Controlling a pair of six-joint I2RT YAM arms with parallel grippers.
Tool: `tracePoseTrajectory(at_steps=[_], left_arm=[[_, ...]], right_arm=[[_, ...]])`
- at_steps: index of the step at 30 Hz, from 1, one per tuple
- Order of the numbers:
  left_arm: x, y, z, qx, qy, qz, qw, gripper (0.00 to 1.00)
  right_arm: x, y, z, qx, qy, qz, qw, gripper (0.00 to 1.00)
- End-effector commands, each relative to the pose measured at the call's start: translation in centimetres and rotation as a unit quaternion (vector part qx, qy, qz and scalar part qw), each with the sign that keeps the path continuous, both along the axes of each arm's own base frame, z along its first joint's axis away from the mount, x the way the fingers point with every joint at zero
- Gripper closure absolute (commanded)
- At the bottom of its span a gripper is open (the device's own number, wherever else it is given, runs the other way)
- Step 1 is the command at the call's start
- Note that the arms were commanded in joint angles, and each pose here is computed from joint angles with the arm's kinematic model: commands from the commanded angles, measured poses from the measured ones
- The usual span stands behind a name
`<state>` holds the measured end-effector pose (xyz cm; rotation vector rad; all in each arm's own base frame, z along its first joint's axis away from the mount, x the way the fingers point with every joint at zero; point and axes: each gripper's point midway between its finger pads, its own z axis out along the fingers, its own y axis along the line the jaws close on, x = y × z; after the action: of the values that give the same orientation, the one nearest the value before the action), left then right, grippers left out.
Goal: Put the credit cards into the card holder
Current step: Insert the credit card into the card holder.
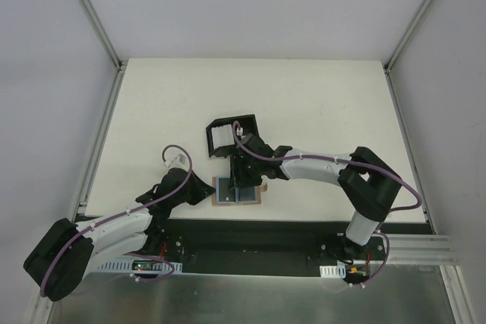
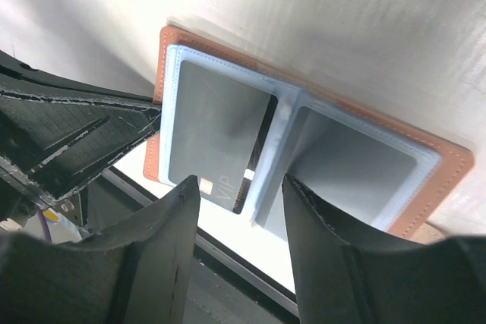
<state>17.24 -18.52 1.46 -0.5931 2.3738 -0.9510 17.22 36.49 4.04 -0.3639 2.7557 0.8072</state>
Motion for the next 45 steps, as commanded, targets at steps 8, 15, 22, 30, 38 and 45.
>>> tracePoseTrajectory(at_steps=[8, 15, 22, 30, 38, 45], left_arm=[[-0.8, 1.1, -1.2, 0.027, 0.021, 0.004, 0.999, 1.0], [-0.8, 0.7, -0.6, 0.017, 0.017, -0.001, 1.0, 1.0], [-0.5, 0.3, 0.4, 0.001, 0.008, -0.002, 1.0, 1.0], [-0.2, -0.2, 1.7, -0.011, -0.015, -0.011, 1.0, 1.0], [-0.1, -0.5, 2.4, -0.018, -0.024, -0.021, 0.999, 1.0], [-0.1, -0.6, 2.8, -0.023, -0.032, -0.023, 0.999, 1.0]], right_arm=[[1.1, -0.9, 3.2, -0.021, -0.065, -0.012, 0.998, 0.48], [0.4, 1.2, 4.2, -0.02, -0.079, 0.007, 0.997, 0.5], [-0.3, 3.2, 3.5, -0.027, -0.077, 0.03, 0.996, 0.52], [-0.6, 4.3, 2.4, -0.049, -0.069, 0.044, 0.995, 0.52], [-0.6, 4.7, 1.6, -0.068, -0.059, 0.049, 0.995, 0.51], [-0.2, 4.4, 0.7, -0.099, -0.062, 0.046, 0.992, 0.51]])
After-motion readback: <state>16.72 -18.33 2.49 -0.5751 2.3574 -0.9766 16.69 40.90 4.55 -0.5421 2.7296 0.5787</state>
